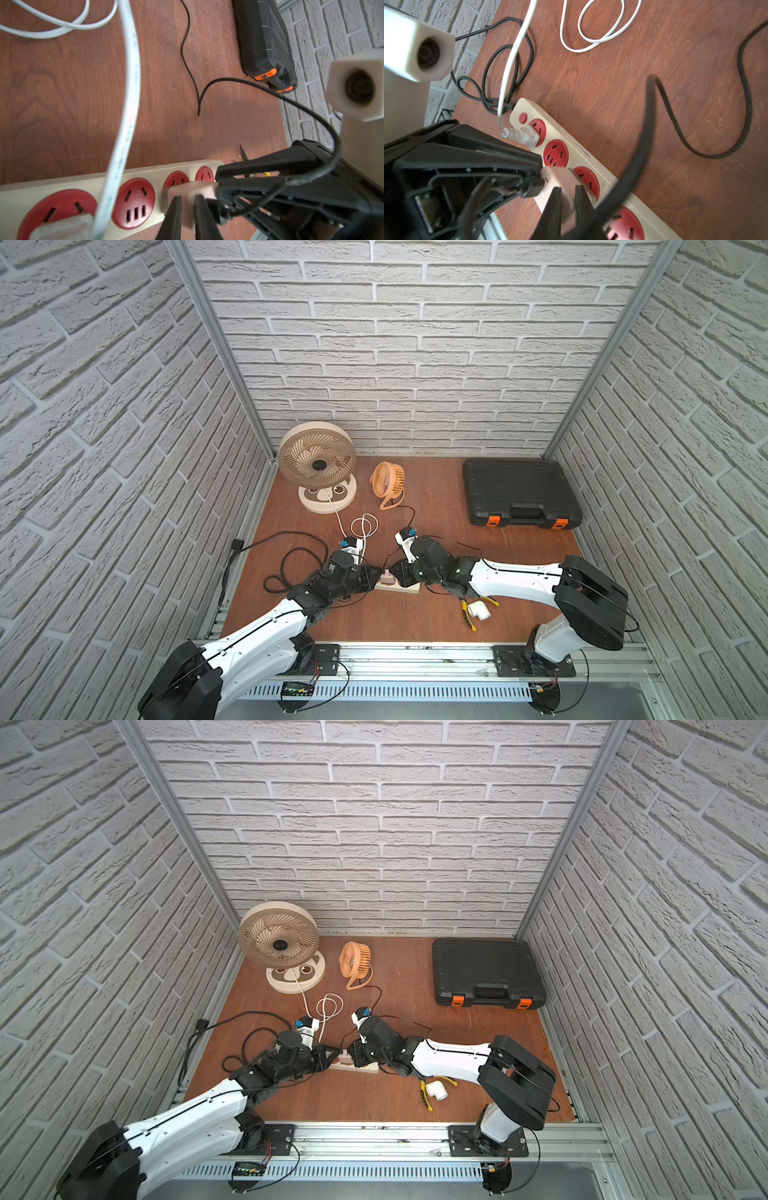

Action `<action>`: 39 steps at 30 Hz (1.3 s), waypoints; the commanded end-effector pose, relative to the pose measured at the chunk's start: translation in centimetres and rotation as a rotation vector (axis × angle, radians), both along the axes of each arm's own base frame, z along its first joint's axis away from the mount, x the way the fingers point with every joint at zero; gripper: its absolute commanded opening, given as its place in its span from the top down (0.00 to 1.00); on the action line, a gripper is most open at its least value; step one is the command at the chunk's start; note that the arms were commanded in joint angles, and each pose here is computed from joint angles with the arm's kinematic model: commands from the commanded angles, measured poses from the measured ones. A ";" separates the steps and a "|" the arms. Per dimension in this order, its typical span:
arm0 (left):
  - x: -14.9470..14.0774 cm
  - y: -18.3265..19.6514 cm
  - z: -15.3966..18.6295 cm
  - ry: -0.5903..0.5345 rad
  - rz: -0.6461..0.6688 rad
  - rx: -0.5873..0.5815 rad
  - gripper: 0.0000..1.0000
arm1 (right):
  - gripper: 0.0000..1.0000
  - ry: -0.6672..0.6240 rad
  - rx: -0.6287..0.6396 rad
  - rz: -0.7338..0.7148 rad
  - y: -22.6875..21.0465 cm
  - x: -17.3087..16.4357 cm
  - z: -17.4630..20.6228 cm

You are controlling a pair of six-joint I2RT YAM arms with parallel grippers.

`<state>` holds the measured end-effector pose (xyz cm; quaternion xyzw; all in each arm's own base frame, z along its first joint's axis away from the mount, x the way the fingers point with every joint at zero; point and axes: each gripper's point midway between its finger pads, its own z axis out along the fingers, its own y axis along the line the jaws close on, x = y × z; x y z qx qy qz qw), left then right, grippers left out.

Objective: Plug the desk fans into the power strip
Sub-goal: Insert the plug into the socket.

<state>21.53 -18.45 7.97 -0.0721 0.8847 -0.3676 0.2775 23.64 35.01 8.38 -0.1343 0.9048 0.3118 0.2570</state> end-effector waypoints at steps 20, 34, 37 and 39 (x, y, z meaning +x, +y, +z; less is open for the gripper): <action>-3.6 0.4 -4.1 0.133 -0.035 0.077 0.86 | 0.80 0.159 -0.214 0.066 -3.6 -6.3 -8.8; -4.3 -0.1 -4.8 0.145 -0.041 0.093 0.88 | 0.80 0.131 -0.279 0.092 -4.6 -8.1 -10.2; -4.4 -0.1 -4.7 0.145 -0.041 0.095 0.88 | 0.80 0.111 -0.287 0.111 -4.4 -8.3 -10.0; -4.5 -0.1 -4.7 0.142 -0.041 0.094 0.88 | 0.77 0.098 -0.295 0.124 -4.2 -8.5 -9.8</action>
